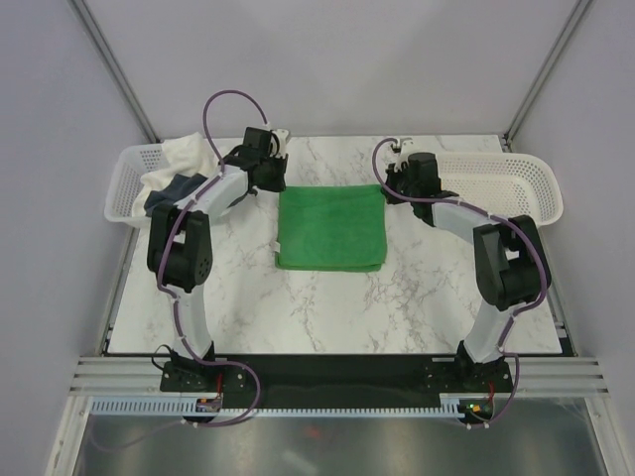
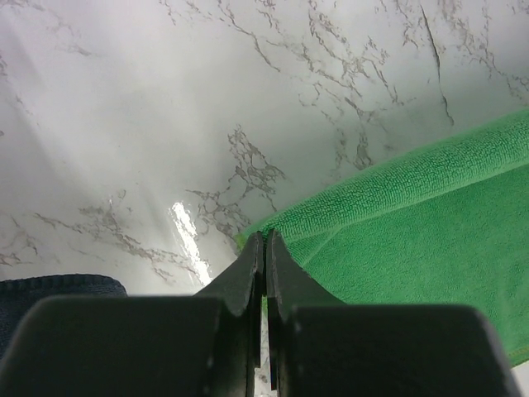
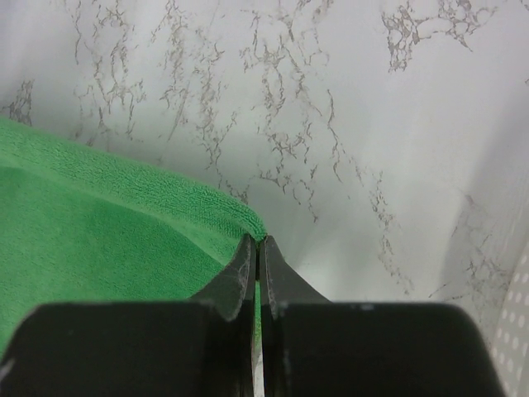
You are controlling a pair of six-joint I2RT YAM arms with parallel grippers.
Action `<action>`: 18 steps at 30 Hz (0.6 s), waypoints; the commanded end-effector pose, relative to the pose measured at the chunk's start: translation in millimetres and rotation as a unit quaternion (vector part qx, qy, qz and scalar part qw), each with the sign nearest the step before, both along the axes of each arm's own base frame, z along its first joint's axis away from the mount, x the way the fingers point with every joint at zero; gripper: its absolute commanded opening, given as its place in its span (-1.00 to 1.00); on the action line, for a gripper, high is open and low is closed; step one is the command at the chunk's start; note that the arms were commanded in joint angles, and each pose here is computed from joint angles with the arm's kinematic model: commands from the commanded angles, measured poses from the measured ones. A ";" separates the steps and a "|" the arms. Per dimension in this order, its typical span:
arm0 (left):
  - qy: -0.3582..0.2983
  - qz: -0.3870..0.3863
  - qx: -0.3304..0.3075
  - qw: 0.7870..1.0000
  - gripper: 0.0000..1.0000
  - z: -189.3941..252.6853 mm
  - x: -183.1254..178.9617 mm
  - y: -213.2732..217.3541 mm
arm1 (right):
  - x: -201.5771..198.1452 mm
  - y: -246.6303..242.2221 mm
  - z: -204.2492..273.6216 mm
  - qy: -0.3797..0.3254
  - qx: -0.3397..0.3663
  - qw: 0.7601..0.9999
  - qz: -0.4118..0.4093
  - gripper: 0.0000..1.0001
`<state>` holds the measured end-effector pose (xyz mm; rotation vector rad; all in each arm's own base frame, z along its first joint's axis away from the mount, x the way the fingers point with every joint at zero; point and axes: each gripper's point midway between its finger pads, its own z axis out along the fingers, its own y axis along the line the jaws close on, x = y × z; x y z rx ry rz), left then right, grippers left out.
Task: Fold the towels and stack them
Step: Fold the towel
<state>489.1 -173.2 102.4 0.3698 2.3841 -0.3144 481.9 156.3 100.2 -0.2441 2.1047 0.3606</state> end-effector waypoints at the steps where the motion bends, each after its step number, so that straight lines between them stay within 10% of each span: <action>1: -0.041 -0.014 -0.004 0.999 -0.95 21.8 8.5 -2.6 | 5.3 3.7 27.3 -0.041 0.002 0.999 0.018 -1.00; 18: 0.014 -0.034 -0.051 0.998 -0.95 11.5 -84.6 1.2 | -91.4 -4.5 12.3 0.011 0.049 0.999 0.018 -1.00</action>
